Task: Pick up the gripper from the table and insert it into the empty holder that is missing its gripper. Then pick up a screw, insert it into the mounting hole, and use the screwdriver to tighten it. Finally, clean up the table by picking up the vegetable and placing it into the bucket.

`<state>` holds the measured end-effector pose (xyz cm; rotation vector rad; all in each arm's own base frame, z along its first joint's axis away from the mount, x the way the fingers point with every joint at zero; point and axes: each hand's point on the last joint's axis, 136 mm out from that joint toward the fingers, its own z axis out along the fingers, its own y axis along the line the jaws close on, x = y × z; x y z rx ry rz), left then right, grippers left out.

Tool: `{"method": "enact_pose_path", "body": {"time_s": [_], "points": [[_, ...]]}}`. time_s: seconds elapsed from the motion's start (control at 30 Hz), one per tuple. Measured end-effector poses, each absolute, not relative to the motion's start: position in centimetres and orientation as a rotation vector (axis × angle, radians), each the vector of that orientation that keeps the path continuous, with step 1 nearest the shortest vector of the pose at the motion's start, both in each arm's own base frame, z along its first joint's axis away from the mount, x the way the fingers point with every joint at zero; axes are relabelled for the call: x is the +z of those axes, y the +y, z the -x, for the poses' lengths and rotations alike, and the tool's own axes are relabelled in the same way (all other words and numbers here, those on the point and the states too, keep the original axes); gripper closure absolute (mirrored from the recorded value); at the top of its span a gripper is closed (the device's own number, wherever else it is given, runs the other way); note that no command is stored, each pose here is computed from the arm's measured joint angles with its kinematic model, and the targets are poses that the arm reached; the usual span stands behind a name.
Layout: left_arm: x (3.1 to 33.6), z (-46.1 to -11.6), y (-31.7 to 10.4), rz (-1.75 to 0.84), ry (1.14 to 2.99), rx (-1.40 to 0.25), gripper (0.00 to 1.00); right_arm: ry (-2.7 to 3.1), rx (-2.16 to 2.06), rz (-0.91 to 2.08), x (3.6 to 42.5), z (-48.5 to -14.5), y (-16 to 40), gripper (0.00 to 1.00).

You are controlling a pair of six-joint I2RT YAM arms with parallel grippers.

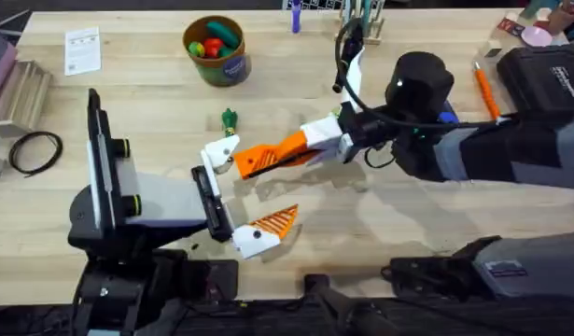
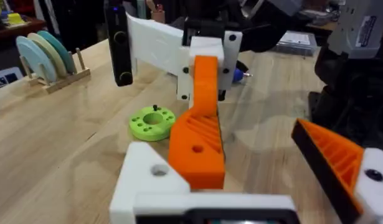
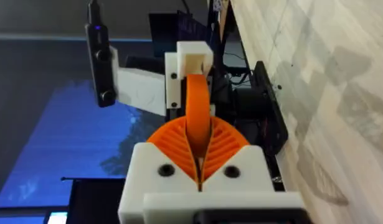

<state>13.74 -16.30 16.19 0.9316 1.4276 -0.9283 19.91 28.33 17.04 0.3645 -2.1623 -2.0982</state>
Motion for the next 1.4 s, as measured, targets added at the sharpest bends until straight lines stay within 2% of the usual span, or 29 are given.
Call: {"method": "enact_pose_path", "body": {"time_s": [0.27, 0.77, 1.4], "points": [[16.2, -13.8, -16.3, -0.93, 1.428, -0.927, 0.014, -2.166, -2.088, -0.356, 16.2, -20.0, 28.8, 0.992], [16.2, -13.8, -16.2, -0.929, 1.428, -0.923, 0.015, -2.17, -2.156, -0.449, 17.2, -20.1, 29.0, 0.992], [16.2, -14.5, -15.9, -0.901, 1.44, -0.887, 0.015, -2.21, -2.17, -0.394, 17.1, -20.6, 29.9, 0.992]]}}
